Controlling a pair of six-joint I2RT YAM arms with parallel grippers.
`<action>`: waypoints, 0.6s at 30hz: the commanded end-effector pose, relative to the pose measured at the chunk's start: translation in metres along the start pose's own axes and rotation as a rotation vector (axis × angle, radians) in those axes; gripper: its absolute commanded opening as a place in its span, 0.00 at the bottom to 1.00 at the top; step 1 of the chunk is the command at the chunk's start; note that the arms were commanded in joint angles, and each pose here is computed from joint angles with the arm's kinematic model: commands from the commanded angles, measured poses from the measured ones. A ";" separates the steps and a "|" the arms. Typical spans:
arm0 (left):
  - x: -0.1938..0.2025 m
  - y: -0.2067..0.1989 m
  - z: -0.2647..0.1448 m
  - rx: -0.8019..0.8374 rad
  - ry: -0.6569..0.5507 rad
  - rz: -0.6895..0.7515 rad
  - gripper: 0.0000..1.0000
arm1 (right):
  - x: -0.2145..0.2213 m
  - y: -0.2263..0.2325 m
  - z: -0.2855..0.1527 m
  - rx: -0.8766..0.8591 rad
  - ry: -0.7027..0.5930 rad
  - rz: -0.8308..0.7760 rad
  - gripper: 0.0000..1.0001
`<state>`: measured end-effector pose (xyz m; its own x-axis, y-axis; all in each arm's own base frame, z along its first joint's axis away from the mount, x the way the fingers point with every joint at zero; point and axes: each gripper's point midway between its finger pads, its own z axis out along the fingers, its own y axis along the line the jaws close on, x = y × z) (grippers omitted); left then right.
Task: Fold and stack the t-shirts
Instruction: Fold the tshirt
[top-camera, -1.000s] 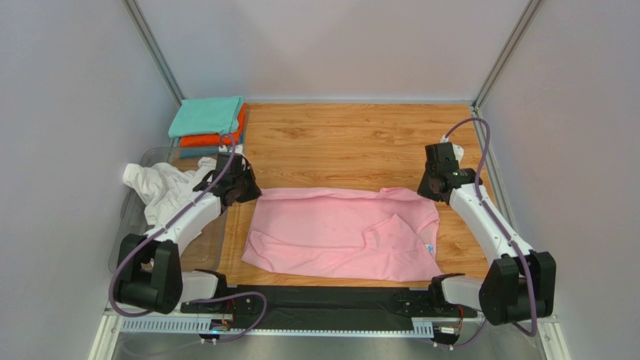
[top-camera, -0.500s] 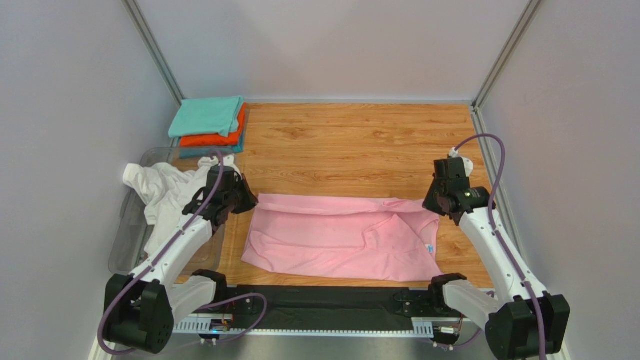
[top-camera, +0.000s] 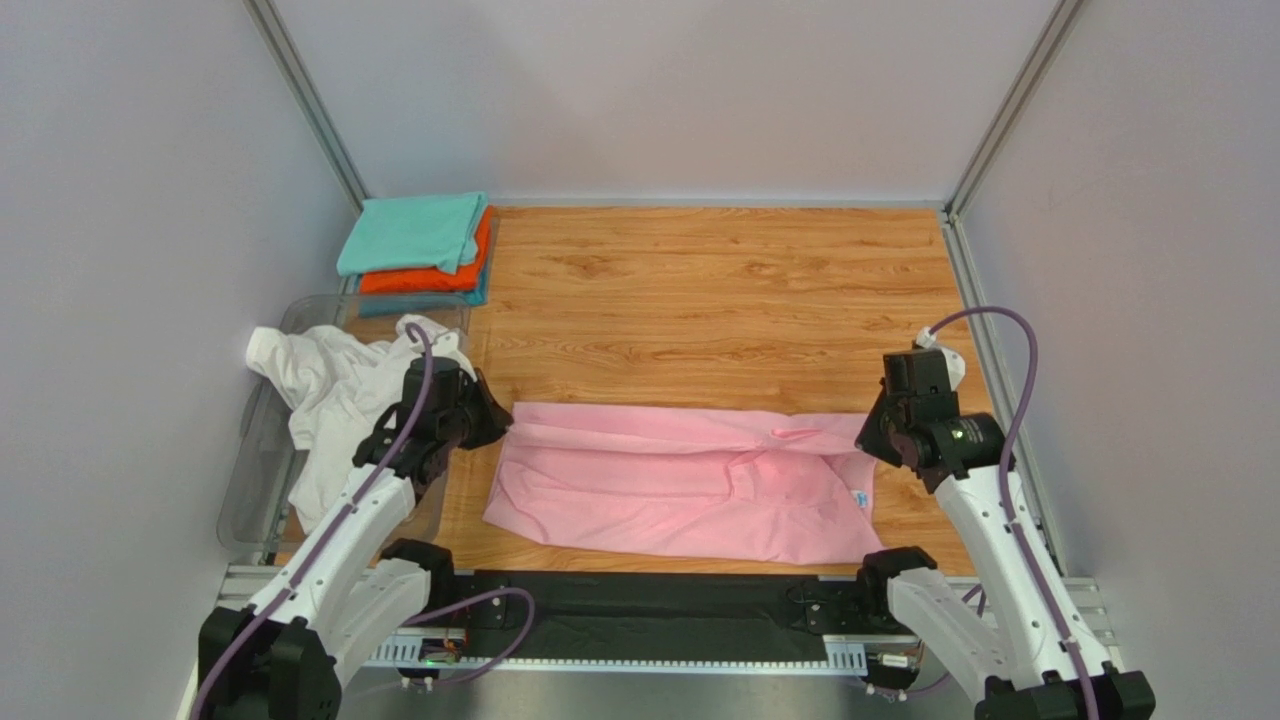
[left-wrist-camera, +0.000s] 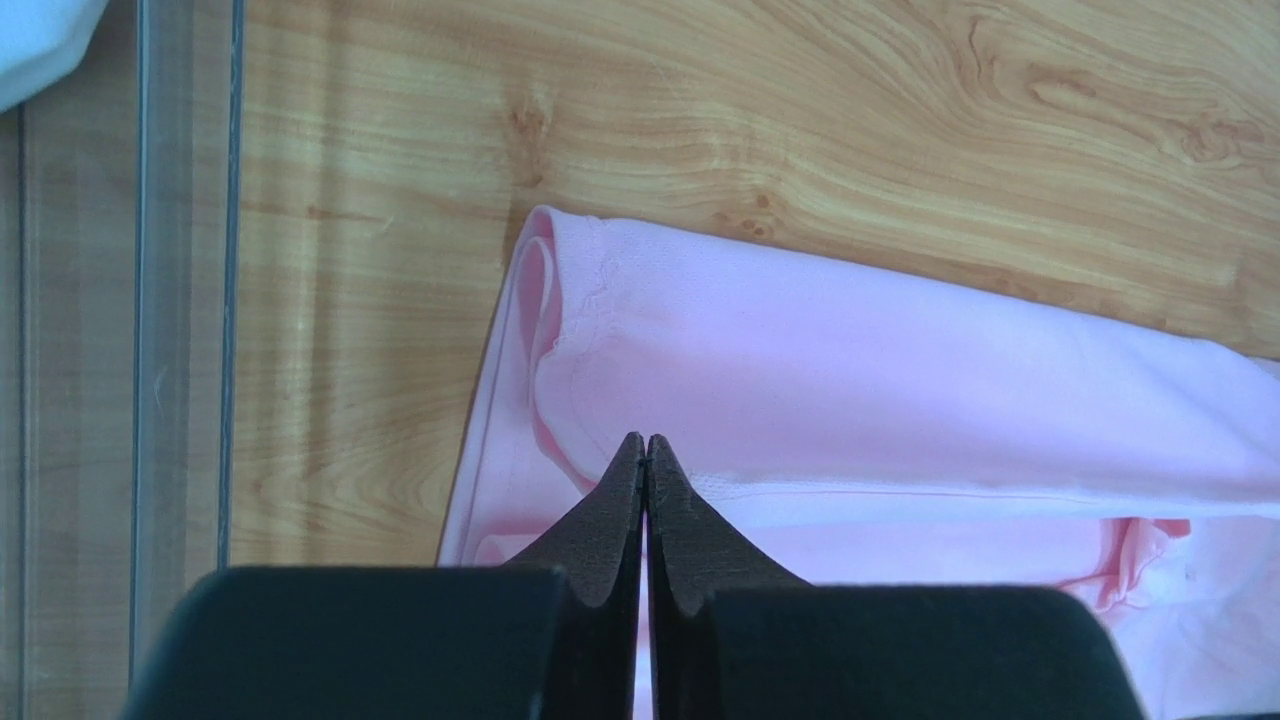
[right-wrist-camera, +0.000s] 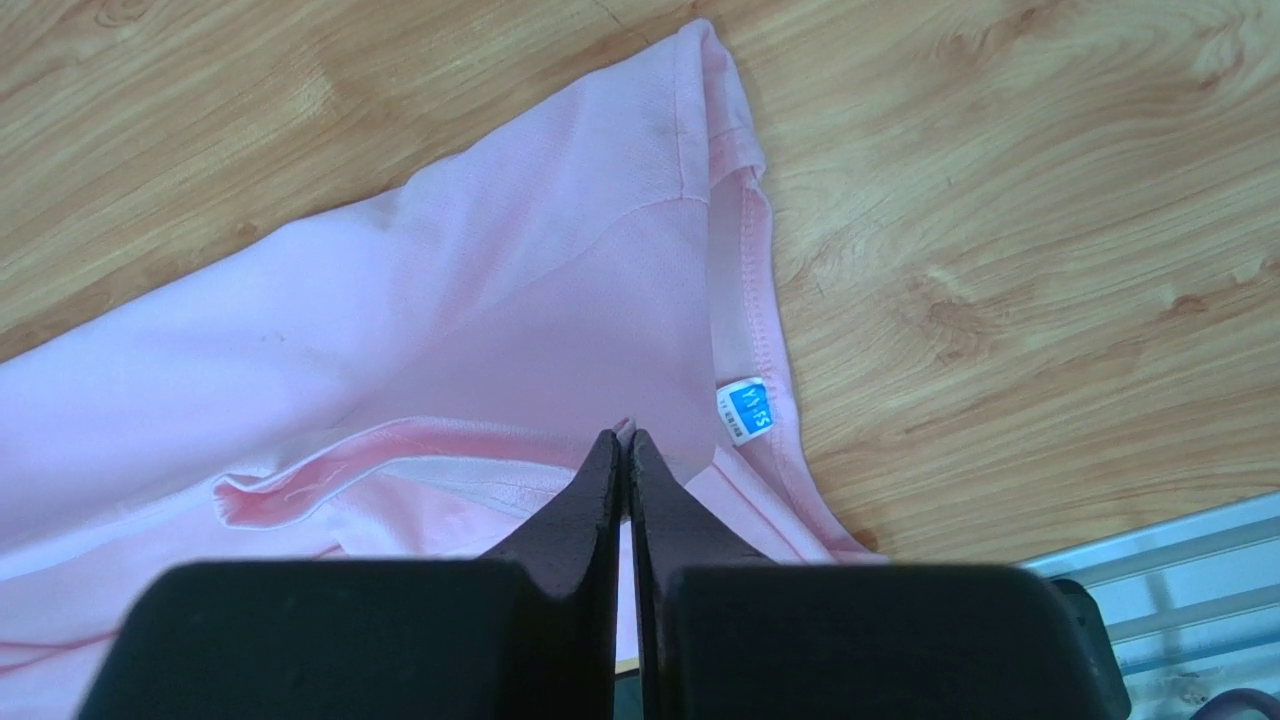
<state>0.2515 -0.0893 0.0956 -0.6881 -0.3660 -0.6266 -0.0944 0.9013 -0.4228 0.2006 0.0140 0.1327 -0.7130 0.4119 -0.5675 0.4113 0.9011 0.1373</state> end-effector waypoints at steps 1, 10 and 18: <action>0.006 -0.001 -0.003 0.020 0.006 -0.032 0.00 | 0.015 0.001 -0.004 -0.026 0.038 0.026 0.00; 0.026 0.009 0.005 0.000 0.048 -0.058 0.01 | 0.036 0.003 0.001 -0.024 0.103 0.079 0.06; 0.025 0.005 -0.002 0.012 0.060 -0.055 0.38 | 0.048 -0.003 -0.008 0.004 0.125 0.121 0.28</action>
<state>0.2287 -0.0913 0.0651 -0.7391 -0.3899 -0.5493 -0.1391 0.8862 -0.4419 0.1697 0.0323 0.1095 -0.7429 0.4954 -0.4502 0.4665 0.8655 0.1826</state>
